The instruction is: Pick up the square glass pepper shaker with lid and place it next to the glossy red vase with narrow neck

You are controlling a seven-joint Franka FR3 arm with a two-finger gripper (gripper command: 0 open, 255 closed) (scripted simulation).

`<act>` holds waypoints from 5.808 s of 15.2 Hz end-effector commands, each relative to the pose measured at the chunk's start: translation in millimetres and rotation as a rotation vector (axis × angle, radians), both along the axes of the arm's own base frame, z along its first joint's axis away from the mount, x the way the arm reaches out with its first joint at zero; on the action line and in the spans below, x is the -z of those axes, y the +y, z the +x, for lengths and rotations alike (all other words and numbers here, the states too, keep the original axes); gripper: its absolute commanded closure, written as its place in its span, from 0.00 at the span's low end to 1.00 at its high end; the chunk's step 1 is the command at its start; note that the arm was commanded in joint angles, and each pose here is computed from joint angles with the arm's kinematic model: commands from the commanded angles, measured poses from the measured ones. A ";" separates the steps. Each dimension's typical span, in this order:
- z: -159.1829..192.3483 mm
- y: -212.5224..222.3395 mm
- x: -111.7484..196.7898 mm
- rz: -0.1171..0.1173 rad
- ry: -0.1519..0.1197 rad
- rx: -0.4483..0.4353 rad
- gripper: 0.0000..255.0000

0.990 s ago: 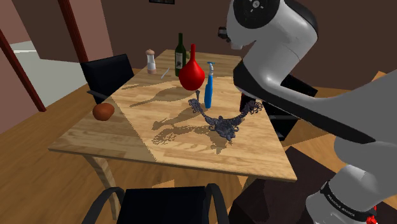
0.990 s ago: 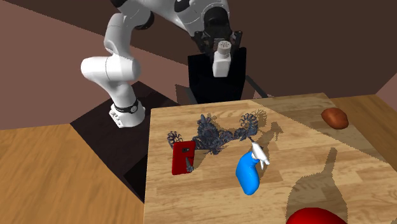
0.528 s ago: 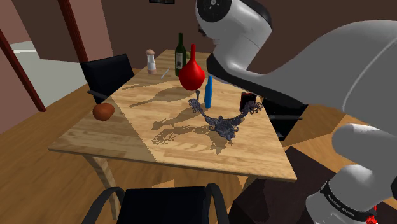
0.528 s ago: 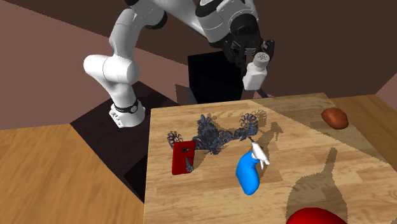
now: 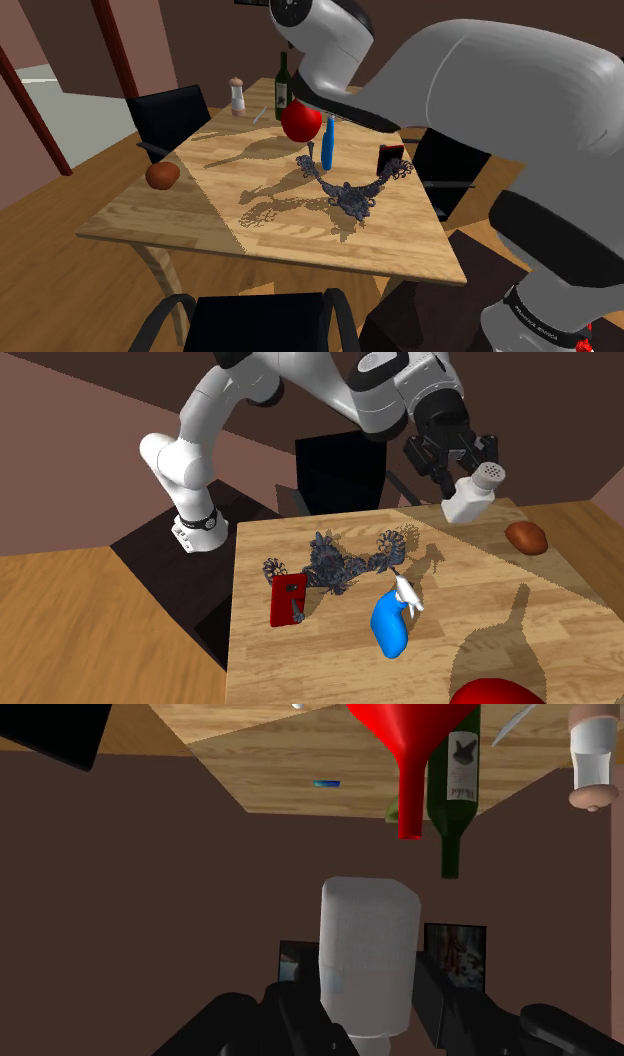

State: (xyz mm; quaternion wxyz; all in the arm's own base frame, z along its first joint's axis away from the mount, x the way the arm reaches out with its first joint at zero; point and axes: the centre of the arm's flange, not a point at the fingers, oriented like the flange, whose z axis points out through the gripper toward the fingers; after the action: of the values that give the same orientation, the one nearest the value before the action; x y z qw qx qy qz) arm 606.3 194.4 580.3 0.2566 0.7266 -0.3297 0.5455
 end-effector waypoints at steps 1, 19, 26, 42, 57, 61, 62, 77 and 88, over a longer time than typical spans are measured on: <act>27.5 1.4 0.0 0.002 -0.001 0.000 1.00; 119.7 1.5 58.0 0.002 -0.001 0.000 1.00; 119.7 1.5 95.0 0.002 -0.001 0.000 1.00; 119.7 1.5 179.5 0.002 -0.001 0.000 1.00; 119.7 1.5 258.7 0.002 -0.001 0.000 1.00; 119.7 1.5 279.8 0.002 -0.001 0.000 1.00; 119.7 1.5 285.1 0.002 -0.001 0.000 1.00; 119.7 1.5 357.8 0.002 -0.001 0.000 1.00; 119.7 1.5 357.8 0.002 -0.001 0.000 0.00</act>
State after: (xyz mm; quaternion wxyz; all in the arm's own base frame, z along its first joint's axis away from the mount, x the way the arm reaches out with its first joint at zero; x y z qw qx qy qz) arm 726.0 195.9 222.5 0.2560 0.7266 -0.3302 0.5454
